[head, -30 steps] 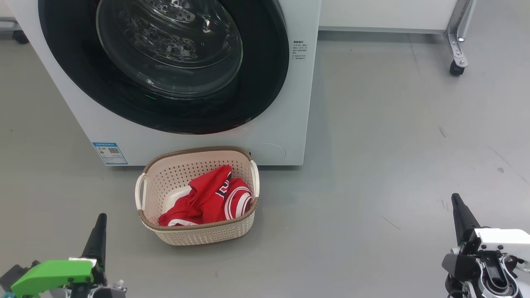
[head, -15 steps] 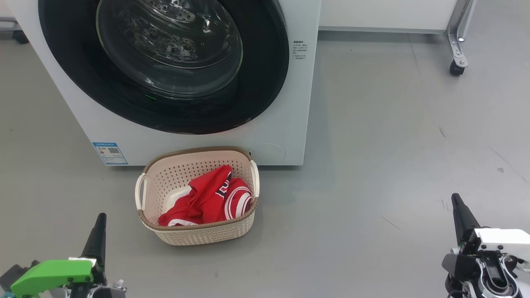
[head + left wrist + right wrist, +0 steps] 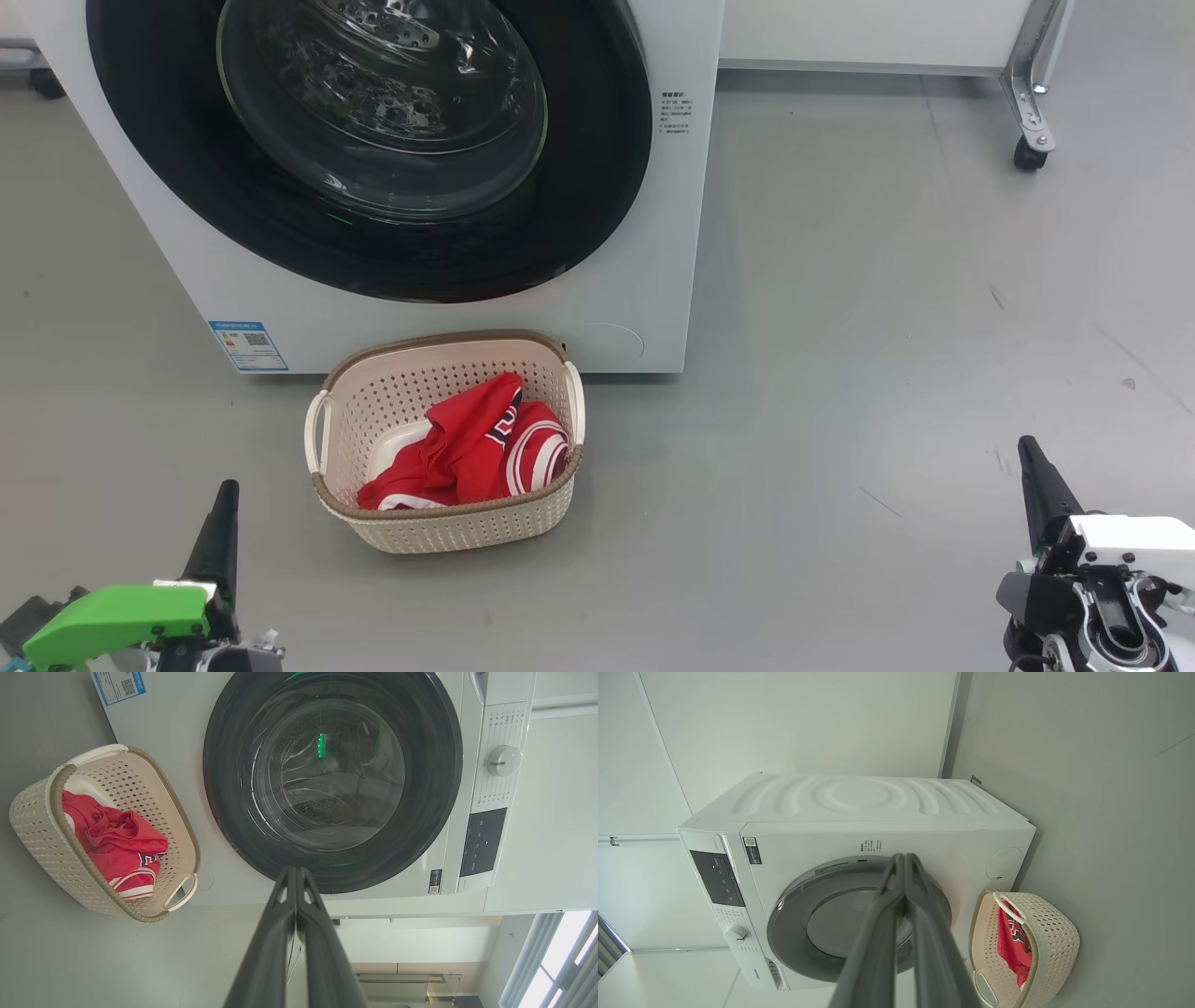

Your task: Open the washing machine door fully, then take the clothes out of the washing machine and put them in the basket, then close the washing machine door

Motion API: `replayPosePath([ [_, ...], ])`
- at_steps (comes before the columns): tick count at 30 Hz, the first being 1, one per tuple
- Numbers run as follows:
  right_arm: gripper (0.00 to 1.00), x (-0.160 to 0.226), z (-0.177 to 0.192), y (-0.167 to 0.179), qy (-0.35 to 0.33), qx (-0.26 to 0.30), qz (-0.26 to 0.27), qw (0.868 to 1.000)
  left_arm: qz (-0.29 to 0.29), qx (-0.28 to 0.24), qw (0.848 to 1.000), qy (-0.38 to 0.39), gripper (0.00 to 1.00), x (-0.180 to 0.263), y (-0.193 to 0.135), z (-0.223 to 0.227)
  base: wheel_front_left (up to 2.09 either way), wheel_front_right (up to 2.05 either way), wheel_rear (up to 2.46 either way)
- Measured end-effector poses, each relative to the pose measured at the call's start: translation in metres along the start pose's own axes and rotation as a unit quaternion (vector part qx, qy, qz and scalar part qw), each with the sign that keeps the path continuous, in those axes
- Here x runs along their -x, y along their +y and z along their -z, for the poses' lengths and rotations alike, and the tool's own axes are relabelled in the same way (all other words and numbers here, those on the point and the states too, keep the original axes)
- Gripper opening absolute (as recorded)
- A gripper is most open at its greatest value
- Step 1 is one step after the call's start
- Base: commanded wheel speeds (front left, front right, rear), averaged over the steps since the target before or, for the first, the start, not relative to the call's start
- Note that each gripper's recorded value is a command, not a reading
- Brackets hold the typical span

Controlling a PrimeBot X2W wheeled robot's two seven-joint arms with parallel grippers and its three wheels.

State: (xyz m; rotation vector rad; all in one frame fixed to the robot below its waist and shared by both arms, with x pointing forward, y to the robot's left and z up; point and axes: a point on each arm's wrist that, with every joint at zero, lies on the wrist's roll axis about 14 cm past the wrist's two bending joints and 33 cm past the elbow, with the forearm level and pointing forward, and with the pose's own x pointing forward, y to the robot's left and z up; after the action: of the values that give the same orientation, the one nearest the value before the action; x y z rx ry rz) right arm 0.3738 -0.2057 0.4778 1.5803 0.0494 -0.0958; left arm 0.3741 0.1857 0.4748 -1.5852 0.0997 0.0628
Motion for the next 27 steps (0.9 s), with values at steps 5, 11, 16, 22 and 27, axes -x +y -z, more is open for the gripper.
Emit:
replayPosePath([
  [5,0.00,0.0000,-0.0001,0.0000,0.000,0.000,0.000,1.000,0.000,0.000,1.000,0.000,0.00,0.0000,-0.0002,-0.0002,0.00,0.00,0.00],
  [11,0.00,0.0000,-0.0001,0.0000,0.000,0.000,0.000,1.000,0.001,0.000,1.000,0.000,0.00,0.0000,-0.0003,-0.0004,0.00,0.00,0.00],
  [16,0.00,0.0000,-0.0001,0.0000,0.000,0.000,0.000,1.000,0.001,0.000,1.000,-0.001,0.00,-0.0001,-0.0005,-0.0006,0.00,0.00,0.00],
  [22,0.00,0.0000,0.0000,0.0000,0.000,0.000,0.000,1.000,0.001,0.000,1.000,-0.001,0.00,-0.0001,-0.0007,-0.0007,0.00,0.00,0.00],
  [27,0.00,0.0000,0.0000,0.0000,0.000,0.000,0.000,1.000,0.001,0.000,1.000,-0.001,0.00,-0.0001,-0.0007,-0.0008,0.00,0.00,0.00],
])
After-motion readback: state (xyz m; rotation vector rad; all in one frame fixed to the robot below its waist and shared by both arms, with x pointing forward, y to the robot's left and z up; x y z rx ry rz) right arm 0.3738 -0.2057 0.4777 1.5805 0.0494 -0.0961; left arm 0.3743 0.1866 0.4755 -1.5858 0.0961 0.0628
